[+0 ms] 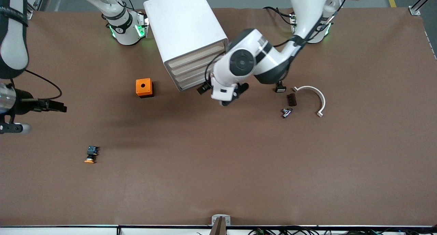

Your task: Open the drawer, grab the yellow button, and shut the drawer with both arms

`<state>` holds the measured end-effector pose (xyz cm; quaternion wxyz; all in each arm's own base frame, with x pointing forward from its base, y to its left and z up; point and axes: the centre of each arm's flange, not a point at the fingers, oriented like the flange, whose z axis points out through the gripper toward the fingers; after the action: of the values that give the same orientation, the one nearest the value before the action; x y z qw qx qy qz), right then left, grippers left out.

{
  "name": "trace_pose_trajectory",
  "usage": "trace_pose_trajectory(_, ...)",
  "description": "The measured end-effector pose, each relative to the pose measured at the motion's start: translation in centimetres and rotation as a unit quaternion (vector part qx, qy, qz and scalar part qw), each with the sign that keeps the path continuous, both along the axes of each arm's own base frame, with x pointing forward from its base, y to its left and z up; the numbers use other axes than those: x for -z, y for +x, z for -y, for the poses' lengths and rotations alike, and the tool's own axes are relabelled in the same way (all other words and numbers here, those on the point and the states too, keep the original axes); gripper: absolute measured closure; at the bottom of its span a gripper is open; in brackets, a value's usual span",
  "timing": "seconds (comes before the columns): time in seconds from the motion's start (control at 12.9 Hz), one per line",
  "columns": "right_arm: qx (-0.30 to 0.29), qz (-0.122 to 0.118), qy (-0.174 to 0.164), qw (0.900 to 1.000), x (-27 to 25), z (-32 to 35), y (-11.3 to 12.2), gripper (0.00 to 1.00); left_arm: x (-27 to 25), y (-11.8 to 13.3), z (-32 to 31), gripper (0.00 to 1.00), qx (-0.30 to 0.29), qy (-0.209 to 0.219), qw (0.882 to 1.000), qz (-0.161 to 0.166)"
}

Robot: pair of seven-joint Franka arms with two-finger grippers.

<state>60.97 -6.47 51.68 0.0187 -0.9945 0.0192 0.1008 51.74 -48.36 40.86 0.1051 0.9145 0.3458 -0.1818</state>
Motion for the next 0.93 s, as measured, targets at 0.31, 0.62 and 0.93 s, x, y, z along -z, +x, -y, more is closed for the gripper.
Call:
trace_pose_trajectory(0.31, 0.009, -0.012, -0.009, 1.000, -5.2, 1.0, -1.1, 0.00, -9.3, 6.1, -11.6, 0.00, 0.039, -0.020, 0.997, 0.060)
trace_pose_trajectory(0.62, 0.016, 0.001, -0.009, 1.000, -7.4, 1.3, -1.3, 0.00, -16.2, 7.0, -24.0, 0.00, 0.121, -0.016, 0.989, 0.085)
trace_pose_trajectory(0.93, 0.019, 0.017, -0.011, 1.000, -9.9, 0.1, -2.2, 0.00, -17.6, 7.1, -35.0, 0.00, 0.210, -0.018, 0.975, 0.072)
